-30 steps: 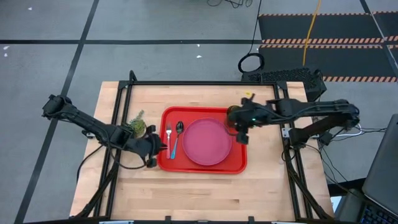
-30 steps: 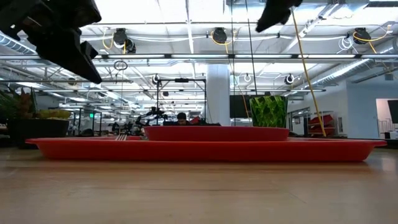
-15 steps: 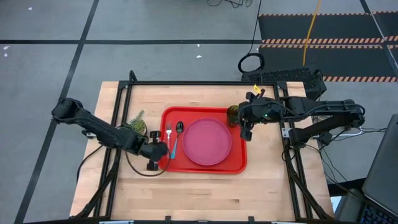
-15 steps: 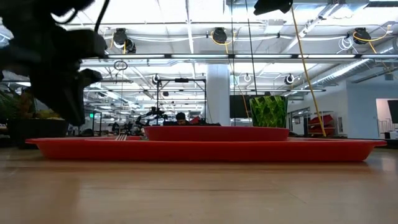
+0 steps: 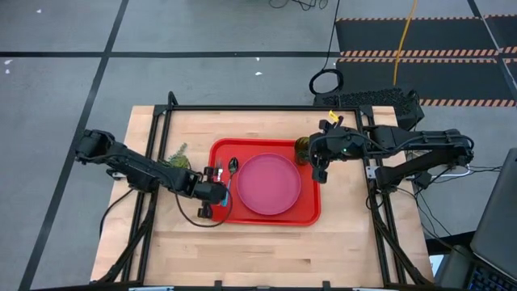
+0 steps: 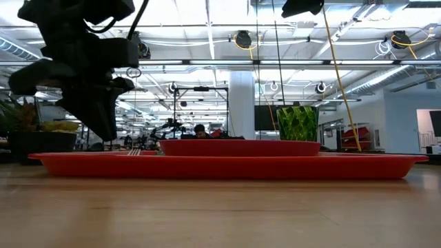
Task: Pick and place plate/cup/fork/spoon on tray
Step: Adjust the silverware on the red tray
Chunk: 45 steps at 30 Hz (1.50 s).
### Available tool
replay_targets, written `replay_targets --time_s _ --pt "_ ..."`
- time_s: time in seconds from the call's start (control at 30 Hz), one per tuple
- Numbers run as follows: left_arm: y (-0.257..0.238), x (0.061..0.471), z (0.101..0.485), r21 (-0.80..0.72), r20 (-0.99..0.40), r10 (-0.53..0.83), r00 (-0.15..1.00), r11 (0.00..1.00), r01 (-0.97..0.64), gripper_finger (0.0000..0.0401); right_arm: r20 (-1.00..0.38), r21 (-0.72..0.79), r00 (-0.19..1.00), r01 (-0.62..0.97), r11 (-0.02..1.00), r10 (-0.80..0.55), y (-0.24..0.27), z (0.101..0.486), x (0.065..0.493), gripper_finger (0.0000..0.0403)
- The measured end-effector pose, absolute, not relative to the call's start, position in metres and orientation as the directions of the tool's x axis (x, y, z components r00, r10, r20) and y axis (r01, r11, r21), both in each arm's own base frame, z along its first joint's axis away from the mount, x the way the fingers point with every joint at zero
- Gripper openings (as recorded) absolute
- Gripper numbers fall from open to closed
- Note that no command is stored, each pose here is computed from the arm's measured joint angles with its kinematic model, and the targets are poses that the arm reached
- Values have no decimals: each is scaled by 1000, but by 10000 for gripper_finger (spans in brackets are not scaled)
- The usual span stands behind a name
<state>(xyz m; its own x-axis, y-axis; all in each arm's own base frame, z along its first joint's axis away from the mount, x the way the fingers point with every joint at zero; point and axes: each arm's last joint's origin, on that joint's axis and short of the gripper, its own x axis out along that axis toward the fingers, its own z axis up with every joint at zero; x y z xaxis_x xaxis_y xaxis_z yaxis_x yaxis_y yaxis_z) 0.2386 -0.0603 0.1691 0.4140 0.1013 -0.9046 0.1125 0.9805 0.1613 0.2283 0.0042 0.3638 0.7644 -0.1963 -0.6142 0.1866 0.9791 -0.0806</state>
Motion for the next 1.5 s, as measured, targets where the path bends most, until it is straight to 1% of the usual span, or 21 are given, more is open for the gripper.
replay_targets --time_s 0.1,0.23,0.4,0.53,0.77,1.03,1.17,1.5 --pt "-57 240 170 170 -901 105 421 978 120 49 -618 -90 762 180 980 -196 4 363 228 105" --pt "-57 243 171 211 -887 98 451 955 209 49 -614 -103 764 169 980 -196 4 364 228 105" --pt "-58 243 171 250 -888 95 450 921 299 49 -618 -111 761 163 980 -196 4 363 228 105" --pt "-63 243 169 235 -893 63 445 910 343 49 -625 -124 755 153 980 -197 4 358 229 105" --pt "-81 246 151 208 -916 26 400 884 420 49 -659 -133 726 146 980 -198 4 340 230 105" --pt "-84 249 147 250 -906 62 419 876 412 49 -653 -129 731 150 980 -198 4 339 231 105" --pt "-83 248 146 262 -909 78 410 872 414 49 -650 -129 734 150 980 -198 4 340 231 105" --pt "-82 247 146 295 -909 97 404 836 462 49 -650 -128 733 150 980 -198 4 340 231 105"
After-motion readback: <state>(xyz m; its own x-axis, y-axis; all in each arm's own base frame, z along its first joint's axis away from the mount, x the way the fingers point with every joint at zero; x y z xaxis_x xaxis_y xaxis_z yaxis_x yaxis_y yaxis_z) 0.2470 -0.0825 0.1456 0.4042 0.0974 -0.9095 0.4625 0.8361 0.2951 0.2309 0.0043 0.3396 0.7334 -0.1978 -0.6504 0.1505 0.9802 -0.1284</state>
